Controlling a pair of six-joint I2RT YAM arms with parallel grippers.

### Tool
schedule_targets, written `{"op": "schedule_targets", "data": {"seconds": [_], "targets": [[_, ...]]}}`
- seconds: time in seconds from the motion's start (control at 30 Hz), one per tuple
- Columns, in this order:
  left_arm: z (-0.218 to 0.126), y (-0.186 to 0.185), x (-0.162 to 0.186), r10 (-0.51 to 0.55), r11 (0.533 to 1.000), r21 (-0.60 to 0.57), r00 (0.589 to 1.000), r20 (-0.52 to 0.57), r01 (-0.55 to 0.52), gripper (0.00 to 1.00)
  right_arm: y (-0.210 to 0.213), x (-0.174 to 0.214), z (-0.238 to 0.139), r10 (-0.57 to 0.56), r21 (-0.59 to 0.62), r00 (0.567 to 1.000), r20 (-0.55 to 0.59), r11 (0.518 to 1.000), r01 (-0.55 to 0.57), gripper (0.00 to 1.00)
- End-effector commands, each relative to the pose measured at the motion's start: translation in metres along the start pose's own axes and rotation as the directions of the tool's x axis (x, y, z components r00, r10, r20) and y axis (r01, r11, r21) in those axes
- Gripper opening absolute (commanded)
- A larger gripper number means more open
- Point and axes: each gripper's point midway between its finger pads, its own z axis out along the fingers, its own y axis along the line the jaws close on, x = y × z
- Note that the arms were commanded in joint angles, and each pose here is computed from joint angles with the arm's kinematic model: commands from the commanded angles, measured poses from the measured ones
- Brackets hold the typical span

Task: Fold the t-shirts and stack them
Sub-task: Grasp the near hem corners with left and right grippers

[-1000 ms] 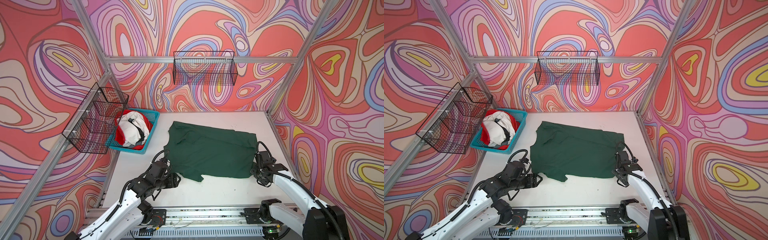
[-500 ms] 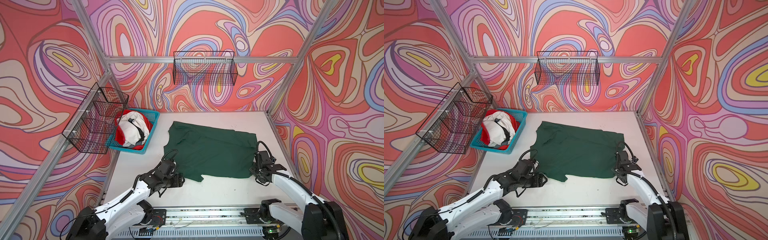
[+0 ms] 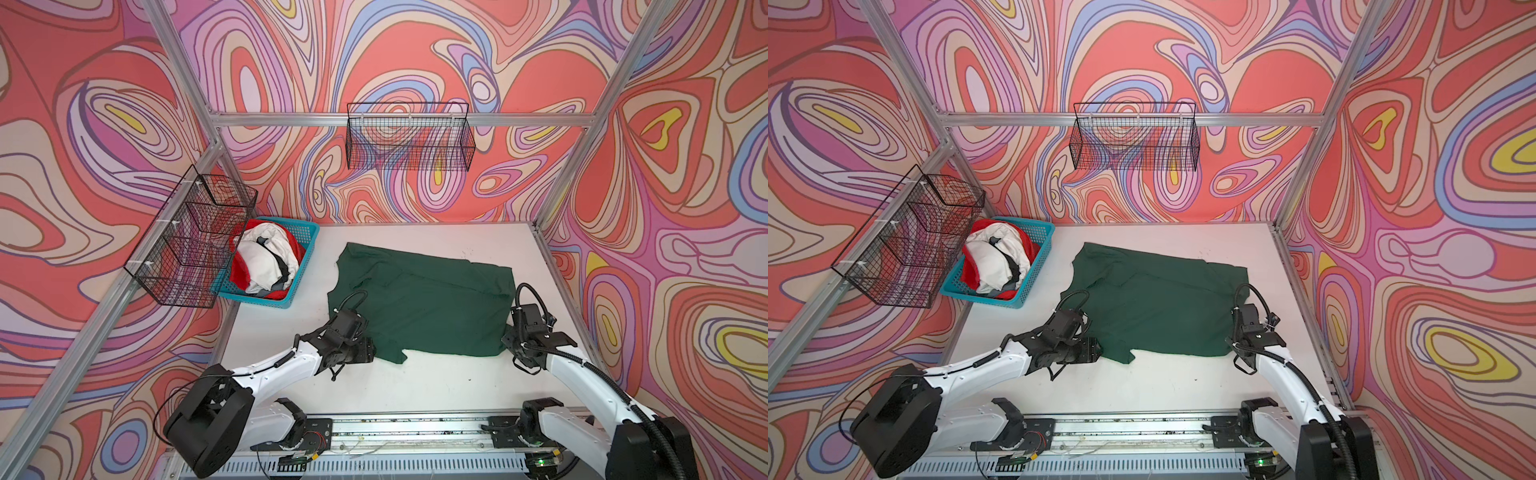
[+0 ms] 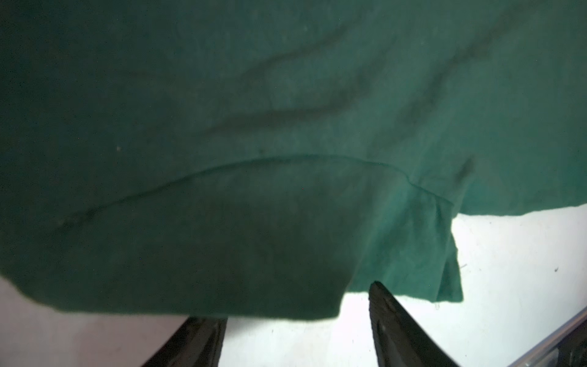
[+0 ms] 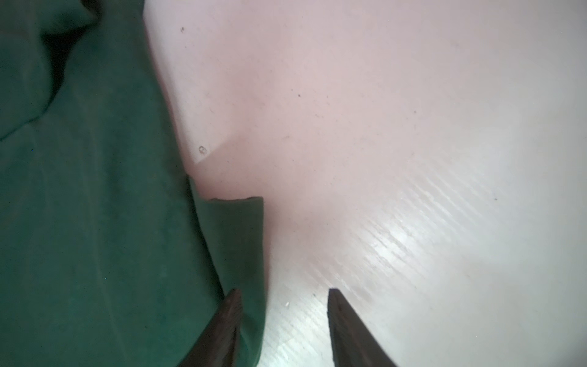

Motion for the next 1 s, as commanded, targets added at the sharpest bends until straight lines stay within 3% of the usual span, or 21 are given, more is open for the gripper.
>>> {"op": "schedule_targets", "data": {"seconds": [0.0, 0.3, 0.6, 0.77, 0.83, 0.97], "targets": [[0.007, 0.007, -0.002, 0.006, 0.998, -0.055, 1.0, 0.001, -0.006, 0.7, -0.001, 0.001, 0.007, 0.014, -0.004, 1.0, 0.007, 1.0, -0.014, 0.45], [0.005, 0.006, -0.015, 0.013, 0.997, -0.078, 0.999, 0.042, -0.009, 0.69, 0.002, 0.001, 0.016, 0.003, -0.008, 1.0, 0.009, 1.0, -0.003, 0.38], [-0.001, 0.004, -0.021, 0.007, 0.997, -0.073, 0.998, 0.068, -0.002, 0.69, 0.019, -0.01, -0.001, 0.045, -0.127, 0.998, 0.047, 0.991, -0.039, 0.36], [0.002, 0.003, -0.025, 0.006, 0.997, -0.073, 0.997, 0.081, 0.0, 0.69, 0.018, -0.005, 0.003, 0.064, -0.134, 0.997, 0.034, 0.989, -0.059, 0.36], [0.007, 0.003, -0.023, 0.011, 0.997, -0.082, 0.998, 0.061, -0.006, 0.63, 0.015, -0.002, 0.009, 0.06, -0.113, 0.998, 0.022, 0.992, -0.057, 0.35], [0.014, 0.004, -0.021, 0.019, 0.996, -0.093, 0.999, 0.032, -0.016, 0.42, 0.014, -0.001, 0.012, 0.052, -0.1, 0.998, 0.022, 0.994, -0.05, 0.35]]}}
